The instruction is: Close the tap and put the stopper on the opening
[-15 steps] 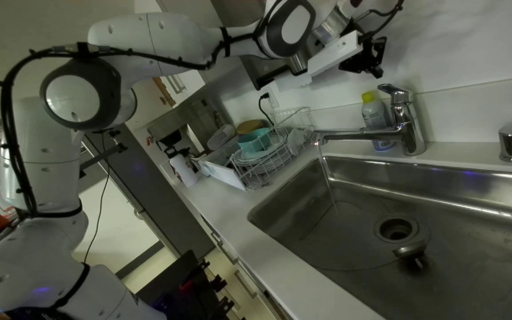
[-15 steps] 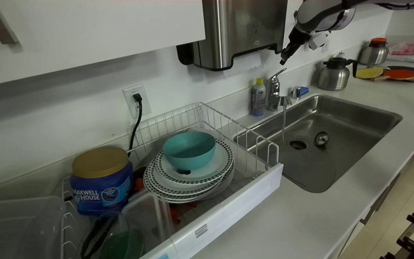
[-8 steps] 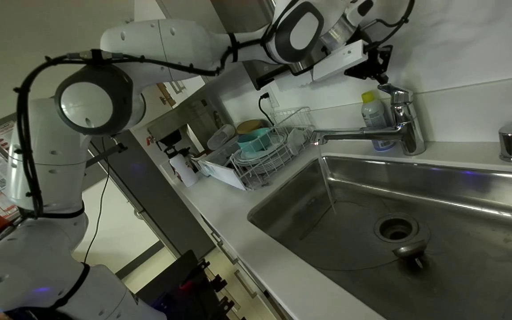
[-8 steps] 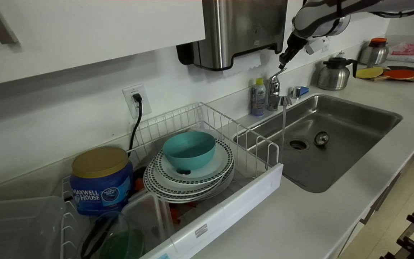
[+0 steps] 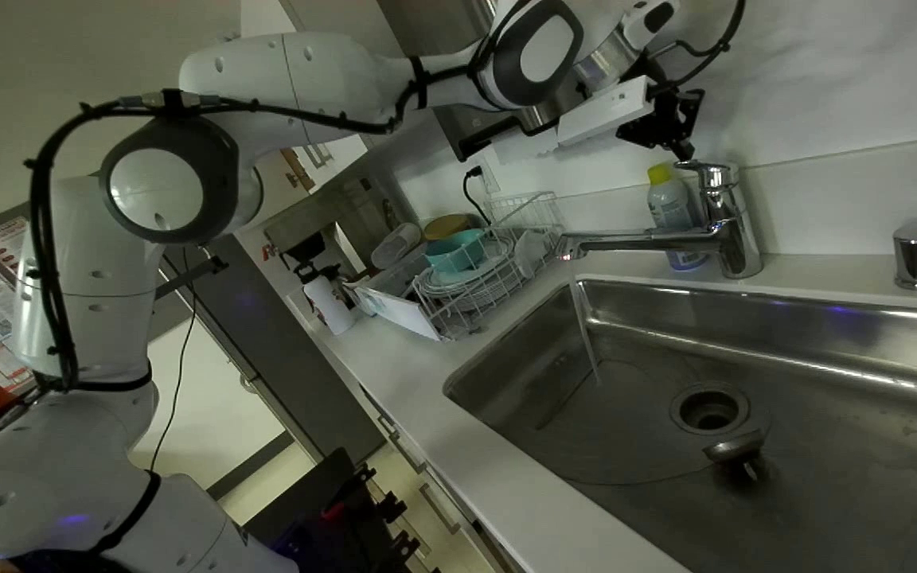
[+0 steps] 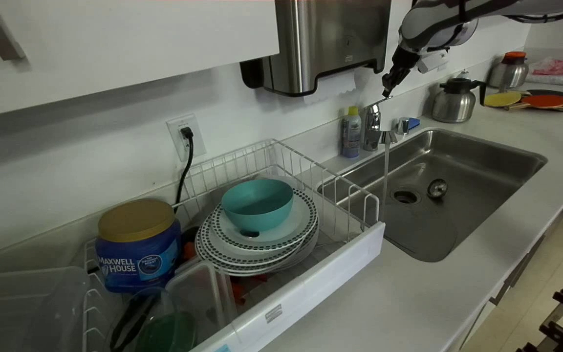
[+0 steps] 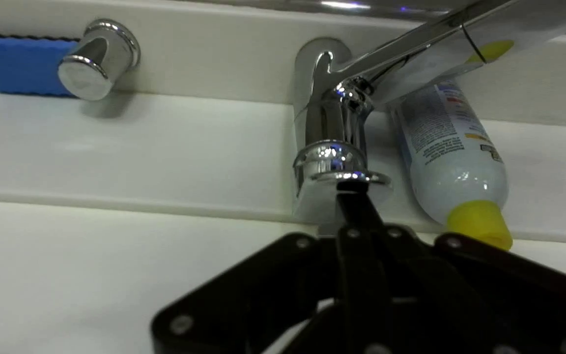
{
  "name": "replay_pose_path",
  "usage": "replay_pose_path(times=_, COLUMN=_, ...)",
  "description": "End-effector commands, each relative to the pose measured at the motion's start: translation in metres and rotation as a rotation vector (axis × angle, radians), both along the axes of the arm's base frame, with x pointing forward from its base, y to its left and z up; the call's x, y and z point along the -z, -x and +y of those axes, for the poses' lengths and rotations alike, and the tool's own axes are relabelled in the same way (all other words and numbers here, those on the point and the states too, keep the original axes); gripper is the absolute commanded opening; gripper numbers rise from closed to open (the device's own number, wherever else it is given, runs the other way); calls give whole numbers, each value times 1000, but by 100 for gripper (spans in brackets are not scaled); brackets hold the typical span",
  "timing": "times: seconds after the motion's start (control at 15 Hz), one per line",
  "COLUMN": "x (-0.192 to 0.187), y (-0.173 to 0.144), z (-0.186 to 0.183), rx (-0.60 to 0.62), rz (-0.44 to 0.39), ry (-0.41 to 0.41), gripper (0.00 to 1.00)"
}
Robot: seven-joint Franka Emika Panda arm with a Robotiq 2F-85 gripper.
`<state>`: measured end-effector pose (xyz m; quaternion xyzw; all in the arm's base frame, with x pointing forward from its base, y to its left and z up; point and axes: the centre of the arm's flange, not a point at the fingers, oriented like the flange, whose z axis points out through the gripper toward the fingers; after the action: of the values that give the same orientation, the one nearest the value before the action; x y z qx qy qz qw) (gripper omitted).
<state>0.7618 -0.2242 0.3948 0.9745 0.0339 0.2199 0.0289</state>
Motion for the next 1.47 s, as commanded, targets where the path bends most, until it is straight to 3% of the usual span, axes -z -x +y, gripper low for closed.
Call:
replay_pose_path(times=0.0, x=4, y=-2, z=-5, rx=26, rz=73, ry=-10, gripper=0)
replay_pose_path(times=0.4, x=30, y=-4, z=-10, rx=50, rz=149, ry=1, gripper=0)
replay_pose_path(times=0.73, x=29, y=-6, z=-10, rx=51, rz=159, ry=1, gripper=0)
replay_pose_path(times=1.13, x=-15, y=29, z=-14, rx=109, rz=134, ry=17, gripper=0)
replay_pose_path(times=1.4, x=-39, y=62, z=-39, rx=242, rz=161, ry=99, gripper=0)
